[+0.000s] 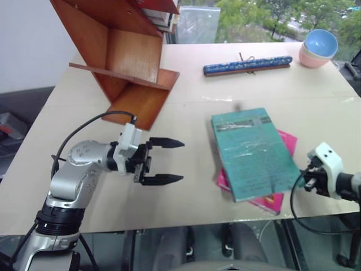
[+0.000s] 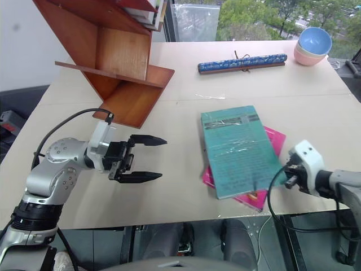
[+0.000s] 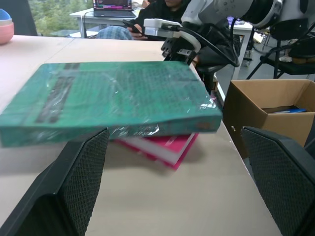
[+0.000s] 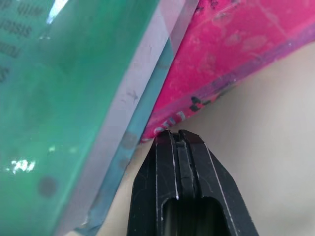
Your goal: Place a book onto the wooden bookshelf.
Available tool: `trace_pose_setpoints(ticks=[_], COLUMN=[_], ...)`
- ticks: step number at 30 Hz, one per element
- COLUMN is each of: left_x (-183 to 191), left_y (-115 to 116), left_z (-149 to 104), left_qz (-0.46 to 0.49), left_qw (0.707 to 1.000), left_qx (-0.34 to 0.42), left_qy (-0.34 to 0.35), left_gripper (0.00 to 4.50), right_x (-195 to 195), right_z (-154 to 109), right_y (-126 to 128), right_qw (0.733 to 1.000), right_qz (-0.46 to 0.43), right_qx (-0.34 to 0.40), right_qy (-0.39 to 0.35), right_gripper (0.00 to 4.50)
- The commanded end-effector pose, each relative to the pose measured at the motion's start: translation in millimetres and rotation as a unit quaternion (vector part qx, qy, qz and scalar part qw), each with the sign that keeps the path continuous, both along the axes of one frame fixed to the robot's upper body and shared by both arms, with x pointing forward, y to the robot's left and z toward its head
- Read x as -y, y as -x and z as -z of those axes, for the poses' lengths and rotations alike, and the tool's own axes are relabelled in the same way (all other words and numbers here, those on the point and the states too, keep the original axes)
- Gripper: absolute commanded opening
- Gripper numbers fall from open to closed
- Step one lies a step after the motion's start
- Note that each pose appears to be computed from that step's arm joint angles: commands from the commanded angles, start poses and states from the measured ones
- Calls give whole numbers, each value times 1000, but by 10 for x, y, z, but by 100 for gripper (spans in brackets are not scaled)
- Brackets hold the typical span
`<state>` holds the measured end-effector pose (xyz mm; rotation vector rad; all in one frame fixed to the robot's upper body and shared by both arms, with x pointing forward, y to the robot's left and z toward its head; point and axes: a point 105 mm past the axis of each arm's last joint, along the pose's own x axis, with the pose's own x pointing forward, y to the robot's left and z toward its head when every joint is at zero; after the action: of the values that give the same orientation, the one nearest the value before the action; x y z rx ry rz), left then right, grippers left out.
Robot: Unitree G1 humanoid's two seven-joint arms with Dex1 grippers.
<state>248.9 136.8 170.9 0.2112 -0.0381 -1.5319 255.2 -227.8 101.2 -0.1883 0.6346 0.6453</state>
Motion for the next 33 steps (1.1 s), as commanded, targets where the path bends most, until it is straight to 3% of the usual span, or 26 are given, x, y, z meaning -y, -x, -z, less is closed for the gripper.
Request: trace_pose_setpoints(ticks=[1, 12, 18, 23, 28, 33], left_x=[-41, -191, -280, -272, -292, -358], left_y=[-11, -71, -121, -133, -159, -257], left_z=[-102, -149, -127, -69, -41, -31], left_qz=[-8, -67, -133, -150, -157, -183], left_qw=[1000, 997, 990, 988, 988, 982], left_qx=[20, 29, 32, 20, 8, -39], left_qy=[0, -19, -18, -13, -11, 7], left_gripper=[450, 450, 450, 450, 450, 450], right_x=[-158, -481, -108, -160, -492, -936], right_z=[-96, -344, -508, -862, -1134, -1222], right_y=[-147, -562, -252, 136, 398, 504], right_qw=[999, 991, 981, 973, 958, 939], right_qz=[-16, -43, -52, -91, -143, -189], right_qx=[33, 115, 185, 212, 244, 266], right_qy=[-10, -59, 30, -9, -52, -107], right_gripper=[2, 2, 2, 218, 447, 447])
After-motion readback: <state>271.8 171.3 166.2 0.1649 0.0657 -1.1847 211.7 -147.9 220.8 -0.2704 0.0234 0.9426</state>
